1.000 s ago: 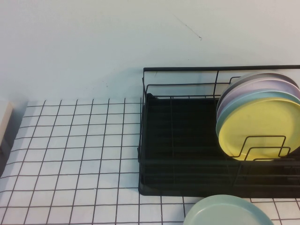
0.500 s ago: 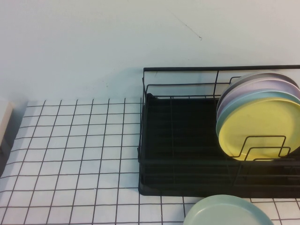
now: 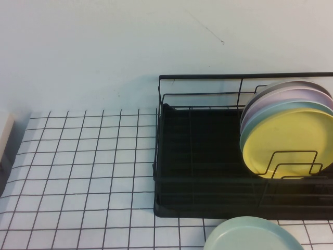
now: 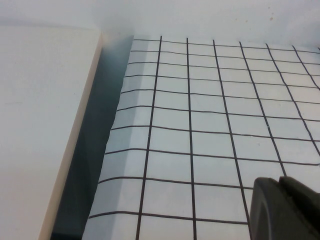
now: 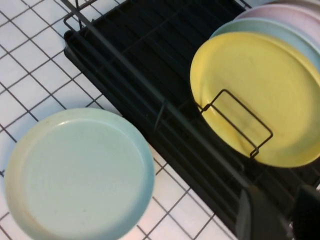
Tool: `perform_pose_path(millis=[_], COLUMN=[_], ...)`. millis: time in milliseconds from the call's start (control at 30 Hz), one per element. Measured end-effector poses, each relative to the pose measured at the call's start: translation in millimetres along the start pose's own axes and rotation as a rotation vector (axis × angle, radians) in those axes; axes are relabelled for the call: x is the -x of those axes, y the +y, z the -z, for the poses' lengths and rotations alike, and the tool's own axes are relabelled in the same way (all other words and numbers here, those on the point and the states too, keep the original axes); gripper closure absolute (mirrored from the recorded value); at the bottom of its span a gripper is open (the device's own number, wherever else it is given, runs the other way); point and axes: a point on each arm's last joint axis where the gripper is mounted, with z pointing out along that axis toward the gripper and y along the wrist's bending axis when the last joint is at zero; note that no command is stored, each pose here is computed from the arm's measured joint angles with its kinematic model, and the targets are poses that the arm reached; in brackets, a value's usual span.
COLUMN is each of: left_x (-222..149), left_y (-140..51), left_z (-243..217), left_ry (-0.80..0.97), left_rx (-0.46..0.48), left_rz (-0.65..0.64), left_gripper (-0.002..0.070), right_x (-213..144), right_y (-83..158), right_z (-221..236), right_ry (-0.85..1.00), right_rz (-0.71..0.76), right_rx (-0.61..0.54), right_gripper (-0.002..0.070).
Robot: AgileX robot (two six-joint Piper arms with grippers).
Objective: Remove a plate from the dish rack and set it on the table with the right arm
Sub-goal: Grasp the plate from the shelf
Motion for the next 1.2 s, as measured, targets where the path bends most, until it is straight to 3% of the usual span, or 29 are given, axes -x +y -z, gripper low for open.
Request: perform_pose_path(millis=[167,267,400,600,1200], left_x=[0,0,0,0,0], left_y=[0.0,0.0,0.0,0.0,0.0], left_z=[0,0,0,0,0], left_ry=[0.0,0.0,0.0,0.0,0.0], left_rx=[0.0,0.0,0.0,0.0,0.0], left_rz=[0.0,0.0,0.0,0.0,0.0], left_gripper=[0.0678,0.0678,0.0678,0.0678,0.0678], right_x=[18,20,18,11,10], right_y=[-26,-44,-65,-91,-127], right_z=[-30,-60,-93,-136,-195], right_ry=[-0.007,-0.013,0.0,0.033,0.061], right_rz=[0.182,0.292,0.394,0.421,0.409], right_rx=[0.103,0.138,0.132,0.103,0.142], right_gripper=[0.0212,0.0118,0.0113,0.0172,0.0217])
